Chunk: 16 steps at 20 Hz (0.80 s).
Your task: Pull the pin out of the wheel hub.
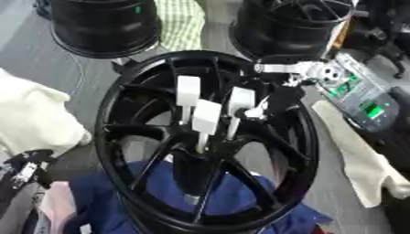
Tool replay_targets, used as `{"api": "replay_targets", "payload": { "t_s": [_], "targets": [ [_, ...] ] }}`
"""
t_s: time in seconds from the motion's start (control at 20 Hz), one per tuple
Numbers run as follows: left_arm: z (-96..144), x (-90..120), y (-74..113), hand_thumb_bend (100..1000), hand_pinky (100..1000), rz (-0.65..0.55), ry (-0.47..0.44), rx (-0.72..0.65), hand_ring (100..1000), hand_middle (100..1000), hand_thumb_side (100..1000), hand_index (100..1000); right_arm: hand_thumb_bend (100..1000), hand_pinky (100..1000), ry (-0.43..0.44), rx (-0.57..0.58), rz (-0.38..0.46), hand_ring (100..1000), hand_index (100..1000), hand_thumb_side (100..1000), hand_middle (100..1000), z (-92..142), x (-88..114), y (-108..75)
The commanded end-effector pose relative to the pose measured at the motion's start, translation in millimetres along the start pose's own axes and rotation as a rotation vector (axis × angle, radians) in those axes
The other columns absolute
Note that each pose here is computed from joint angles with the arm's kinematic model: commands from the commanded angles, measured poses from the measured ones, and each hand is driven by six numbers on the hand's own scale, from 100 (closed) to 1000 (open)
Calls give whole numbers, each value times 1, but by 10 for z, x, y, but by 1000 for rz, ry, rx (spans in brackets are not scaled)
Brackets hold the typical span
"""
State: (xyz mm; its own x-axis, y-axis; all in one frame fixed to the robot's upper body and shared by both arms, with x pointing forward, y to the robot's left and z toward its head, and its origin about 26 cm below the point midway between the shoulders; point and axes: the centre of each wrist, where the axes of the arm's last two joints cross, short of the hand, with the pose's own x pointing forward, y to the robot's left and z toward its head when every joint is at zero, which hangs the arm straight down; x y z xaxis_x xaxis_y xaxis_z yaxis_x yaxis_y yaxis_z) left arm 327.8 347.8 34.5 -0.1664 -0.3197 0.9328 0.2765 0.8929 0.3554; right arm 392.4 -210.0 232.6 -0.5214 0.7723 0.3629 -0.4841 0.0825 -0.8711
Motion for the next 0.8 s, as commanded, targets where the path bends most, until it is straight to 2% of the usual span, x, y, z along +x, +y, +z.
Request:
{"api": "replay_targets", "payload": {
  "t_s": [0.05, 0.3, 0.8],
  "targets": [
    [-46, 102, 41, 100, 461, -18, -35, 0, 463, 639, 708, 788, 334, 483, 7, -18, 26, 602, 790, 310, 689, 51, 10, -70],
    [-45, 102, 42, 100, 461, -18, -35, 0, 464, 639, 709, 789, 291, 340, 1, -35, 39, 512, 694, 248, 586, 60, 30, -81],
    [-47, 106, 43, 100, 462, -18, -37, -1, 464, 639, 709, 790, 133, 167, -2, -91, 55, 400, 570, 146, 469, 69, 46, -99]
  ]
}}
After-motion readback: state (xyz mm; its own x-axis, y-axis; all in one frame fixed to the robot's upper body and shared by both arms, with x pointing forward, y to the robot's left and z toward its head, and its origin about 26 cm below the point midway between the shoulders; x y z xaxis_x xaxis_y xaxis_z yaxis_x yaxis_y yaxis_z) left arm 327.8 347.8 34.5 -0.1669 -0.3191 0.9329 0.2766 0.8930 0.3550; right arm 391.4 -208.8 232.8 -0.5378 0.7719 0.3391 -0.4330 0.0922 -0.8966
